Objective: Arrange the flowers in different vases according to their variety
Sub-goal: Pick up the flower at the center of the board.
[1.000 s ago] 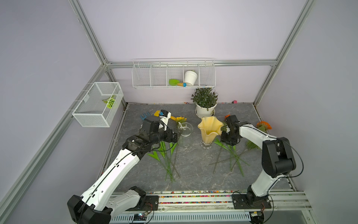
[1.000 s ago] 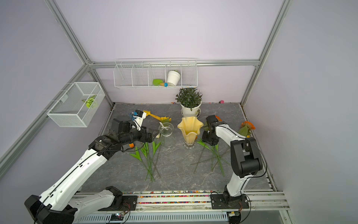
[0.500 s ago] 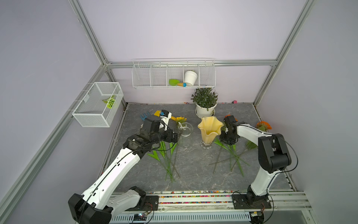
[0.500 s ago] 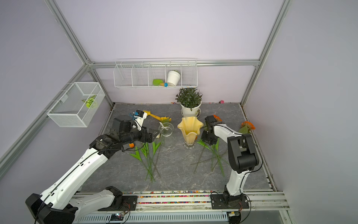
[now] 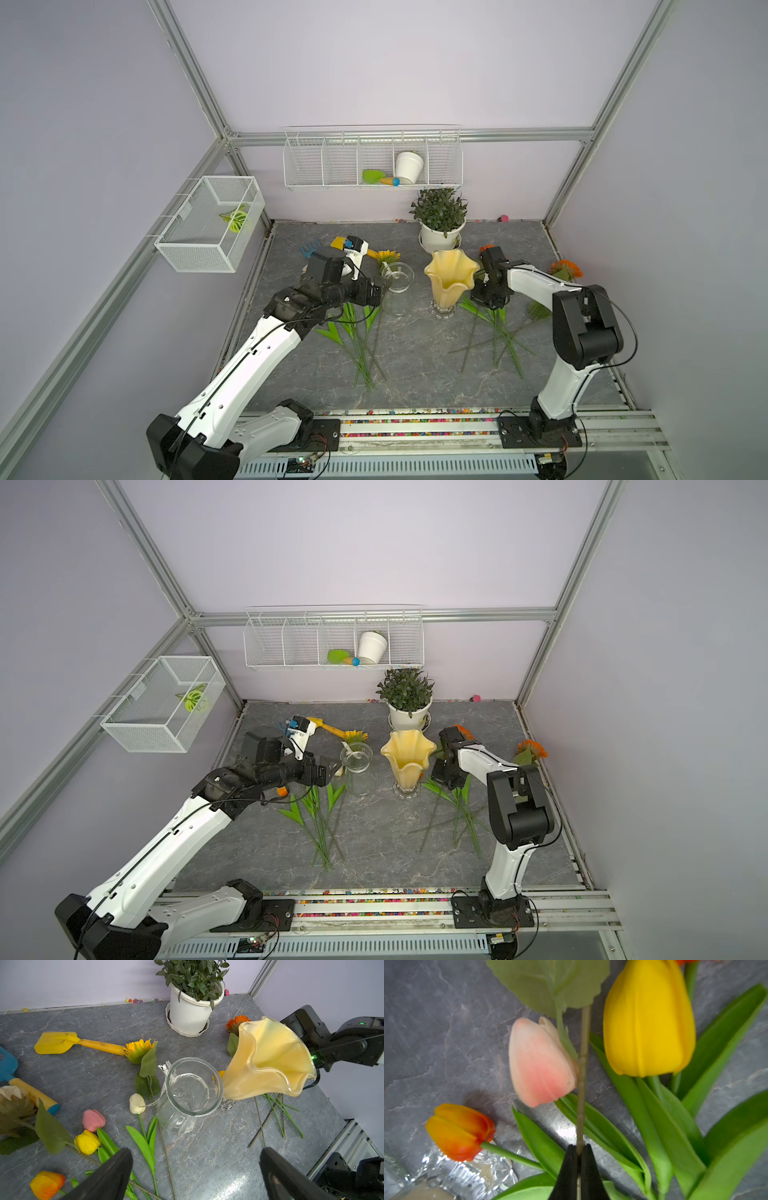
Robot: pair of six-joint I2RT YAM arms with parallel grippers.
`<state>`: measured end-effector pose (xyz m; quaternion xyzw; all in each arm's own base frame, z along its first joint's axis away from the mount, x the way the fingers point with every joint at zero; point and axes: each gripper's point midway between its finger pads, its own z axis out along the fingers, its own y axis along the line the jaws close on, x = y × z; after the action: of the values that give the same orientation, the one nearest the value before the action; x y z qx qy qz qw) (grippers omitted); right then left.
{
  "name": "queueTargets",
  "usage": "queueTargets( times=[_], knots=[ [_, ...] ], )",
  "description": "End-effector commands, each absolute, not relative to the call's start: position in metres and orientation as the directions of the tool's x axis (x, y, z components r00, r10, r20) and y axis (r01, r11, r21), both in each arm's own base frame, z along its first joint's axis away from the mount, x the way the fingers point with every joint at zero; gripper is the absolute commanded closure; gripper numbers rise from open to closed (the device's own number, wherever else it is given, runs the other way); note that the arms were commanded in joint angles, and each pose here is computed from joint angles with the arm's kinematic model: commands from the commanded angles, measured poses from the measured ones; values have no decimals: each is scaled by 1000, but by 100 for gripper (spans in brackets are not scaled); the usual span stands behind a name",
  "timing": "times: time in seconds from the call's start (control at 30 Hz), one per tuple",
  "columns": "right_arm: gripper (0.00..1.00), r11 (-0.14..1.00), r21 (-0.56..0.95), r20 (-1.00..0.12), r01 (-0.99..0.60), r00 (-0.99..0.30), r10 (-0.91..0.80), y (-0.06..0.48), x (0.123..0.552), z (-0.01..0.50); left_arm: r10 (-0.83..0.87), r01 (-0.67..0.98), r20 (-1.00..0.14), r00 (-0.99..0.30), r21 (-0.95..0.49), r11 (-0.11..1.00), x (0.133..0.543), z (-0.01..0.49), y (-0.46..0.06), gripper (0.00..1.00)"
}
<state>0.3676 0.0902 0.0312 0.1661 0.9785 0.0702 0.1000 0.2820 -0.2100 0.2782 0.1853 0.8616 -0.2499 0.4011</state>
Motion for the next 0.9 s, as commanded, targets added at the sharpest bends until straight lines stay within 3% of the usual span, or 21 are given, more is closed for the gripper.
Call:
queueTargets(
  times=[0.0, 0.33, 0.6, 0.87],
  knots=[
    [100, 935, 165, -243, 315, -905, 348, 86, 374, 55, 125, 536, -811, -572, -254, 805, 283, 294, -208, 0],
    [100, 933, 191, -495, 305, -791, 359, 53, 380, 168, 120, 518, -832, -542, -218, 827, 287, 303, -201, 0],
    [100, 975, 178, -753, 134, -619, 223, 47, 378, 299, 89, 474, -844, -528, -206, 856, 293, 302, -191, 0],
    [100, 980, 196, -884, -27, -438, 165, 71, 372, 436, -84, 365, -838, -539, -322, 874, 303, 295, -157, 0]
  ],
)
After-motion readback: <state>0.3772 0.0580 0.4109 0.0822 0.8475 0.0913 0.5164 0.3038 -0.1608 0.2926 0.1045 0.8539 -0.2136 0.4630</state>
